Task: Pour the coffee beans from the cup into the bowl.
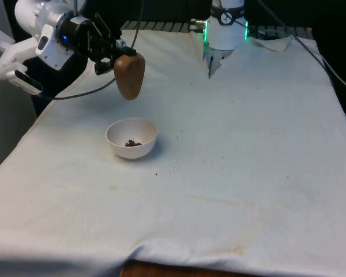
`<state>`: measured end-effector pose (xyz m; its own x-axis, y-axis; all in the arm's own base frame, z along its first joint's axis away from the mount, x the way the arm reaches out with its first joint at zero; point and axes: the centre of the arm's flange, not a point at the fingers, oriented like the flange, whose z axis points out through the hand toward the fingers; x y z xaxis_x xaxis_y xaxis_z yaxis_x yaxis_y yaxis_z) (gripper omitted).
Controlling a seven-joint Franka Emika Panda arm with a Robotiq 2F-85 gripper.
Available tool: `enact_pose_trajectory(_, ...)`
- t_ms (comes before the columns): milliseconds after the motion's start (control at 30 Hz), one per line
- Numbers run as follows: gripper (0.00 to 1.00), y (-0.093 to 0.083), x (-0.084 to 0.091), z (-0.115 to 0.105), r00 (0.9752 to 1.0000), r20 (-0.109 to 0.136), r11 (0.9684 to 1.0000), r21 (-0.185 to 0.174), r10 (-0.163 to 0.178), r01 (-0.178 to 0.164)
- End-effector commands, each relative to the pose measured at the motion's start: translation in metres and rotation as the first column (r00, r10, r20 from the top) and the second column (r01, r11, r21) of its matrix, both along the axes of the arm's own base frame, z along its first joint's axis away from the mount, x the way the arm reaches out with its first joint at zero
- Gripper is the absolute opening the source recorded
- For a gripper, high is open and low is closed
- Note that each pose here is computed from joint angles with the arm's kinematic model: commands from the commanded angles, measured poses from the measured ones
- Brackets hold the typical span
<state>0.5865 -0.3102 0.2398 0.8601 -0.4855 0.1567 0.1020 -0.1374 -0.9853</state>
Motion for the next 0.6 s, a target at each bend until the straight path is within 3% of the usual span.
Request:
enact_pose_trajectory(0, 0.0, -0.001, -0.001, -0.001, 1.0, 0.0, 0.9997, 0.025, -0.006, 0.006)
enact_pose_trajectory(100, 0.0, -0.001, -0.004, -0.003, 0.9999, 0.009, 0.9986, 0.052, -0.013, 0.013)
enact_pose_trajectory(133, 0.0, -0.001, -0.004, -0.002, 0.9999, 0.01, 0.9994, 0.035, -0.008, 0.008)
enact_pose_trajectory(233, 0.0, -0.001, -0.007, -0.004, 0.9996, 0.021, 0.9969, 0.077, -0.019, 0.018)
enact_pose_trajectory(400, 0.0, -0.001, -0.01, -0.005, 0.999, 0.034, 0.9938, 0.108, -0.029, 0.025)
enact_pose_trajectory(433, 0.0, 0.001, -0.01, -0.005, 0.9991, 0.036, 0.9955, 0.093, -0.024, 0.021)
enact_pose_trajectory(467, 0.0, 0.0, -0.011, -0.006, 0.9989, 0.036, 0.9931, 0.115, -0.03, 0.026)
enact_pose_trajectory(567, 0.0, -0.002, -0.013, -0.007, 0.9985, 0.039, 0.9902, 0.136, -0.038, 0.033)
